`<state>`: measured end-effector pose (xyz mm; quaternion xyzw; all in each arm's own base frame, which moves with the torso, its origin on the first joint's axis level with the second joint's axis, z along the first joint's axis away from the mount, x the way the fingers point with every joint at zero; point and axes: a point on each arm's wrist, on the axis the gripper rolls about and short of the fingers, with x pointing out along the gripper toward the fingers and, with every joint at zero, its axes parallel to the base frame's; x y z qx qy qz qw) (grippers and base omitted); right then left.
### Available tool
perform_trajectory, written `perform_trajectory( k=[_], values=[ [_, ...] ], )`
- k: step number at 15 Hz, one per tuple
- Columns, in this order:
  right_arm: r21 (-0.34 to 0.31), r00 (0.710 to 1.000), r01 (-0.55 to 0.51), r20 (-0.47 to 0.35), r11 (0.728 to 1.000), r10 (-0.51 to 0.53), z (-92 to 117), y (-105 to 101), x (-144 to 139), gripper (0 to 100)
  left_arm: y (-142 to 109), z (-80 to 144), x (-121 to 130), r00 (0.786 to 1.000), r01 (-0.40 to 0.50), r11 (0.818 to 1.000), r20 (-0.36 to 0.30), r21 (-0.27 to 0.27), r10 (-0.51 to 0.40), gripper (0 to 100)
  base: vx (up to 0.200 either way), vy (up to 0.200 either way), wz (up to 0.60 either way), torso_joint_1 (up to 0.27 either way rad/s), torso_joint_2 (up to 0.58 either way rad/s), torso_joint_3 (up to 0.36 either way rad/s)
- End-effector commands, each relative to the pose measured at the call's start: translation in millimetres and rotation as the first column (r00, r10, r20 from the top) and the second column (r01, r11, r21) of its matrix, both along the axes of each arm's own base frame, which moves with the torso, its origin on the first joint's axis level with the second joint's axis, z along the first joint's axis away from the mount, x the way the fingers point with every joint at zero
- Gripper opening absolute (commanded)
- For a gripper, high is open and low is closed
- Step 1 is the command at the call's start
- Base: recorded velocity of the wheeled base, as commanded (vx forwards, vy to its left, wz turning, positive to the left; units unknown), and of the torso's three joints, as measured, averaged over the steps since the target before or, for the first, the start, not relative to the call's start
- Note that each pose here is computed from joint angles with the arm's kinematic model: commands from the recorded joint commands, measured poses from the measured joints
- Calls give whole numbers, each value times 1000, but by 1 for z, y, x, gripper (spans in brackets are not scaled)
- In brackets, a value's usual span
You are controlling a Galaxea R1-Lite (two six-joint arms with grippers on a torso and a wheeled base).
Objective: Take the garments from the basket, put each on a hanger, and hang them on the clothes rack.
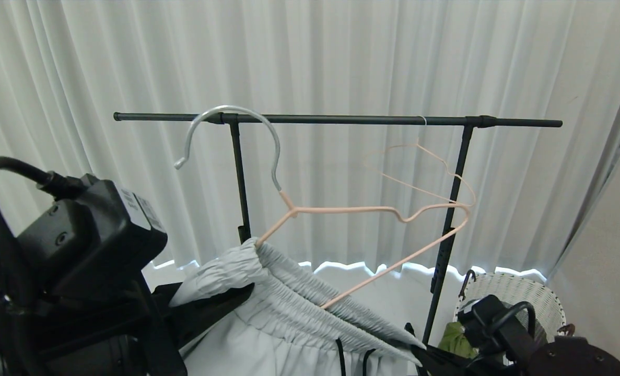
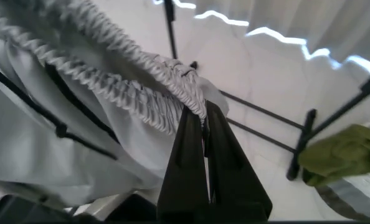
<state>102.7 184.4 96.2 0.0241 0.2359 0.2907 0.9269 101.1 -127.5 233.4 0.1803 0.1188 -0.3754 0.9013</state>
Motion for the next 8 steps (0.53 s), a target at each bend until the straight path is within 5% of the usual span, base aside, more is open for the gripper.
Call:
perform_trajectory(
  k=[1, 5, 8],
  values=[
    [0, 997, 76, 9, 997, -76, 2, -18, 9, 0, 3, -15, 0, 999, -34, 996, 10, 84, 33, 0, 0, 0, 0, 0, 0, 0],
    [3, 989, 149, 9, 989, -149, 3, -28, 21, 0, 15, -40, -9, 1000, -2, 978, 27, 209, -3, 0, 0, 0, 0, 0, 0, 0],
    [-10, 984, 179, 5, 984, -179, 1, -32, 28, 0, 21, -46, -17, 996, 87, 978, -3, 190, -88, 0, 0, 0, 0, 0, 0, 0]
  ],
)
